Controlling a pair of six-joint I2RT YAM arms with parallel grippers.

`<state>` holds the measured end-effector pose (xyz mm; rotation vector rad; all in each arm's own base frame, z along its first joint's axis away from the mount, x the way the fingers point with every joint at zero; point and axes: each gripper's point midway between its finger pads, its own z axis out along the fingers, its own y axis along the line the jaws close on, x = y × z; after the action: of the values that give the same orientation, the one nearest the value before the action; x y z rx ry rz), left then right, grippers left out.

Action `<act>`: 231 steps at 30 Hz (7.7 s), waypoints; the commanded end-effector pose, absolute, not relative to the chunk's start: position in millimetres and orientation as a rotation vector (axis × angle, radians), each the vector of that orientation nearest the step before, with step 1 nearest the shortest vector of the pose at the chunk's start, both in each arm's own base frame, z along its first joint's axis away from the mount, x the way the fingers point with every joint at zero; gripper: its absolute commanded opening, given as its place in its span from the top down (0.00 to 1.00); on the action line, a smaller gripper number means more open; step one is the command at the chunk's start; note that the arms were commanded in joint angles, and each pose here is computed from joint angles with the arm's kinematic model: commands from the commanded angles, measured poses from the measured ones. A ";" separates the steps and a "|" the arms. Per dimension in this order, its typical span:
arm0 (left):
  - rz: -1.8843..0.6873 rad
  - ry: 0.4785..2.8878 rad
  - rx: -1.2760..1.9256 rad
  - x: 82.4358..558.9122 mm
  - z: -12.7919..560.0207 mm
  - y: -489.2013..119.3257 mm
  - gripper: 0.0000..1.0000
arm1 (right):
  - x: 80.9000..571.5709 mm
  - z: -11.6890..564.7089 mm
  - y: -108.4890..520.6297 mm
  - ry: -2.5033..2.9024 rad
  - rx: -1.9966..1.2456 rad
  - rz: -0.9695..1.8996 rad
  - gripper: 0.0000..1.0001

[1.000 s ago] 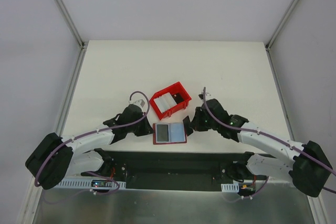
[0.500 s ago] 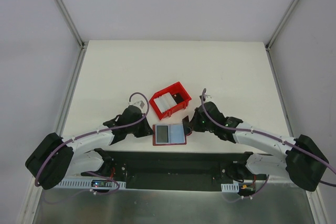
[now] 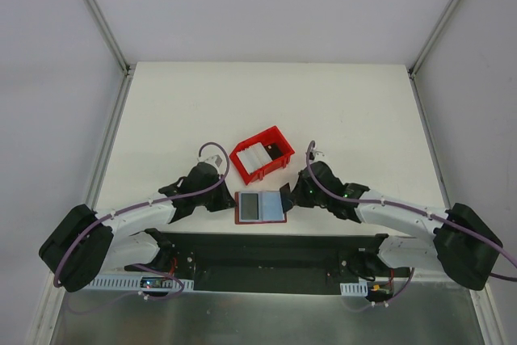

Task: Put the credit cards into the card holder
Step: Turn over the card slot in the card holder, then insert the credit card into the card holder, then pick up the credit card from the storage box.

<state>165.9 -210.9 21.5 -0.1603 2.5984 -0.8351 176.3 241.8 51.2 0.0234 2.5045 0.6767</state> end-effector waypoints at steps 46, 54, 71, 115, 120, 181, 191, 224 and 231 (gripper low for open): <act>-0.914 2.542 -0.144 171.0 36.6 -219.1 1.00 | 182.5 95.1 249.7 2.427 -0.037 0.615 1.00; -0.920 2.547 -0.174 170.2 36.7 -219.7 1.00 | 185.3 143.8 281.4 2.311 -0.087 0.846 1.00; -0.874 2.563 -0.392 163.2 10.2 -204.1 1.00 | 159.1 64.2 314.4 2.398 0.018 1.111 1.00; -0.857 2.541 -0.370 168.2 8.5 -203.1 1.00 | 154.9 34.3 312.9 2.541 -0.142 0.890 0.70; -0.857 2.542 -0.364 169.0 9.1 -204.0 1.00 | 152.3 40.4 321.4 2.546 -0.187 0.926 0.58; -0.896 2.429 -0.377 181.2 40.5 -204.6 1.00 | 257.3 158.4 309.2 2.345 -0.440 0.802 0.28; -0.891 2.427 -0.359 182.8 42.4 -205.6 1.00 | 300.7 128.8 323.4 2.467 -0.515 0.754 0.20; -0.853 2.460 -0.327 185.3 37.7 -206.8 1.00 | 321.2 102.4 346.7 2.514 -0.561 0.977 0.23; -0.853 2.460 -0.327 185.0 37.5 -206.6 1.00 | 322.7 107.8 342.7 2.504 -0.553 0.982 0.32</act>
<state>175.2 -203.7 27.3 -0.3474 2.4978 -0.8530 319.9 336.7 71.4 -0.5346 2.6035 0.9108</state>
